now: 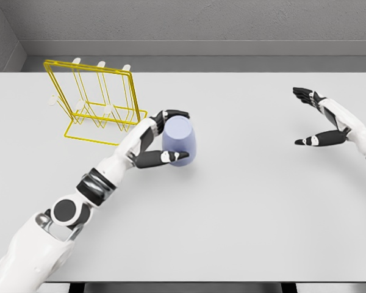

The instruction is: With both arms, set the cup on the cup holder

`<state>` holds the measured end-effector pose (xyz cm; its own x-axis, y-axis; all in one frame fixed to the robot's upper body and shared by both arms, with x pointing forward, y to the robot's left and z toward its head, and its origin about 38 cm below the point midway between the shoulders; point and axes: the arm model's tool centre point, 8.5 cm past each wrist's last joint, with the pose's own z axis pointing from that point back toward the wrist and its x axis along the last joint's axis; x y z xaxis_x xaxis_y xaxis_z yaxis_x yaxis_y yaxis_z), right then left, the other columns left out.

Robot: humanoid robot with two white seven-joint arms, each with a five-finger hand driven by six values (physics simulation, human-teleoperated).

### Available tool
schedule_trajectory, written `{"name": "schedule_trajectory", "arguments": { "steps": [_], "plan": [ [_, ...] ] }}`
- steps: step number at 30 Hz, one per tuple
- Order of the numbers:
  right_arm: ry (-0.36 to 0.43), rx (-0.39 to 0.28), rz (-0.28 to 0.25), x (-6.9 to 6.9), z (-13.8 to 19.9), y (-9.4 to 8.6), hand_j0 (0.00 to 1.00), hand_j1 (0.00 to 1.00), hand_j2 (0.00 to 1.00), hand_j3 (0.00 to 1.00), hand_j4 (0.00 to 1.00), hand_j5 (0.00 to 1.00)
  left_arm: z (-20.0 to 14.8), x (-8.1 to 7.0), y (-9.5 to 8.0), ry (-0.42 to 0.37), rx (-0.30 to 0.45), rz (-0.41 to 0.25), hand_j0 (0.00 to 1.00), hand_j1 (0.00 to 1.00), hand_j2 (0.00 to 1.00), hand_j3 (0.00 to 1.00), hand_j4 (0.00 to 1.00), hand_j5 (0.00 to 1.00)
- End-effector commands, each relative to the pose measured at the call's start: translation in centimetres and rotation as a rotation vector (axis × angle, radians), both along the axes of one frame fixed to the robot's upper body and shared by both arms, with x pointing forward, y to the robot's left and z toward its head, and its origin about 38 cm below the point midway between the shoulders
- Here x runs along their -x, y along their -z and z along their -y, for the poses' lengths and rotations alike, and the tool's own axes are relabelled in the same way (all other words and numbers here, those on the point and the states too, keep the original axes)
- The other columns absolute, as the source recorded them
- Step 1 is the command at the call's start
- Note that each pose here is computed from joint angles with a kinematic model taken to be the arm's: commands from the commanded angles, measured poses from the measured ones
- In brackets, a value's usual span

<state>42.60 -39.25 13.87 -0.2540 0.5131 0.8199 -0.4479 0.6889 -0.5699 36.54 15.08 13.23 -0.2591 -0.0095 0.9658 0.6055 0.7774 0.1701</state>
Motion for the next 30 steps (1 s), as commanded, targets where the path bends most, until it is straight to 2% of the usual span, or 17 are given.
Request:
{"name": "schedule_trajectory", "arguments": {
  "steps": [1,3,7,9,17,30],
  "plan": [
    [0.018,-0.006,0.006,0.0,0.6,-0.2,1.0,1.0,1.0,1.0,1.0,1.0,-0.6,-0.2,-0.5,-0.012,0.013,0.009,0.68,0.68,0.68,0.68,0.68,0.68],
    [0.039,-0.011,0.021,0.0,1.4,-0.7,1.0,1.0,1.0,1.0,1.0,1.0,-1.3,-0.5,-1.0,-0.029,0.015,0.018,0.68,0.68,0.68,0.68,0.68,0.68],
    [0.053,-0.008,-0.007,0.3,1.8,0.2,1.0,1.0,1.0,1.0,1.0,1.0,-2.6,-0.7,-2.1,-0.044,0.022,0.039,0.68,0.68,0.68,0.68,0.68,0.68],
    [0.052,-0.003,-0.003,0.1,1.9,-0.1,1.0,1.0,1.0,1.0,1.0,1.0,-3.4,-0.8,-2.9,-0.054,0.041,0.05,0.68,0.68,0.68,0.68,0.68,0.68],
    [0.061,0.054,-0.003,0.8,3.7,-1.0,1.0,1.0,1.0,1.0,1.0,1.0,-3.2,-0.8,-3.7,-0.042,0.073,0.071,0.68,0.68,0.68,0.68,0.68,0.68],
    [0.019,0.048,0.016,0.8,2.3,-1.2,1.0,1.0,1.0,1.0,1.0,1.0,-4.2,-1.4,-5.7,-0.057,0.132,0.111,0.68,0.68,0.68,0.68,0.68,0.68]
  ]
}}
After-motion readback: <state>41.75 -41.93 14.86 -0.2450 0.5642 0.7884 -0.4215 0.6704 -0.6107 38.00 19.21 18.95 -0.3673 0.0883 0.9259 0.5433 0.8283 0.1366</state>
